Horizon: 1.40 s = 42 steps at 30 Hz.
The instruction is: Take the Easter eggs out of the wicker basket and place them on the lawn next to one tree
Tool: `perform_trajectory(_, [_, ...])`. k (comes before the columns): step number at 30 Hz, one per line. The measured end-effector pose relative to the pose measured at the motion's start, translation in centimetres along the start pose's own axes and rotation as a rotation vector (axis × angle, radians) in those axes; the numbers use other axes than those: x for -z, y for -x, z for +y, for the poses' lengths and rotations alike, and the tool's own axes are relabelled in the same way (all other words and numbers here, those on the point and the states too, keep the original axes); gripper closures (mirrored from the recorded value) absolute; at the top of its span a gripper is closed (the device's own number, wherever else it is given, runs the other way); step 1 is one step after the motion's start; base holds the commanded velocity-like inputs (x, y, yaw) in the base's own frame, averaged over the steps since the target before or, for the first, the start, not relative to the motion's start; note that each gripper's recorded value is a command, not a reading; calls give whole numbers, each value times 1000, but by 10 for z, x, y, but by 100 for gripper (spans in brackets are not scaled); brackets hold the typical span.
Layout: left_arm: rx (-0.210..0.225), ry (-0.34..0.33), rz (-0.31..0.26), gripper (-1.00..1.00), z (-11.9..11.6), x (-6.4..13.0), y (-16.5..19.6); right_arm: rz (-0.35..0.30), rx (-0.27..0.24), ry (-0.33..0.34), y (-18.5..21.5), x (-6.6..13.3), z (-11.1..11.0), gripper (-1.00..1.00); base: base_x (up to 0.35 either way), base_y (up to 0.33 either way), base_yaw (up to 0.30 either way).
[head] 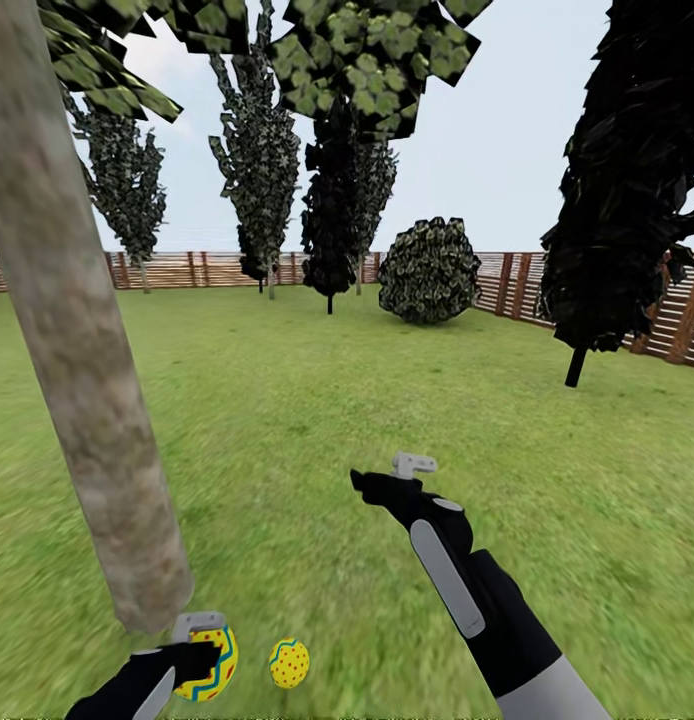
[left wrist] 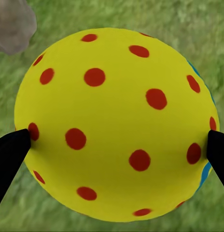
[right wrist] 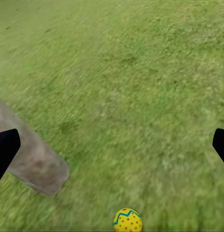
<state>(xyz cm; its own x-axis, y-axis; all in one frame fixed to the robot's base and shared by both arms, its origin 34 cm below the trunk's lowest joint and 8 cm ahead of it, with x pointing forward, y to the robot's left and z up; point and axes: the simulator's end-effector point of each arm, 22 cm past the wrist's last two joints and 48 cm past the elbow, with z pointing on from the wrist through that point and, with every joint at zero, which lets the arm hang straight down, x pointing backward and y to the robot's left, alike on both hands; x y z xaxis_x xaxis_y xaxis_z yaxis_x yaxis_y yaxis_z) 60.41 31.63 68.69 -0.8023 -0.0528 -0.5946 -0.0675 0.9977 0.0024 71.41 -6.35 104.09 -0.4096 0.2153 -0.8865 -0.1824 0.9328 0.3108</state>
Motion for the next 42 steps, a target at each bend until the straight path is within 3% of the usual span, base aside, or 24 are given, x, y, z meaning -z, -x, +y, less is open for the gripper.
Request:
perform_trajectory(7, [0, -61, 8, 100, -14, -10, -9, 1, -3, 1, -11, -7, -4, -100, 0, 0, 0])
perform_trajectory(12, [-1, -82, 9, 100, -28, -16, -13, -26, 15, 24, -17, -9, 8, -100, 0, 0, -17])
perform_trajectory(19, [-1, -87, 4, 100, -31, -24, -17, -32, 22, 32, -26, -12, 9, -100, 0, 0, -184])
perform_trajectory(36, [0, -70, 2, 100, -26, -46, -32, -31, 26, 39, -50, -21, 3, -100, 0, 0, -8])
perform_trajectory(42, [2, -49, -2, 100, -22, -54, -37, -30, 26, 234, -58, -19, 36, -100, 0, 0, 0])
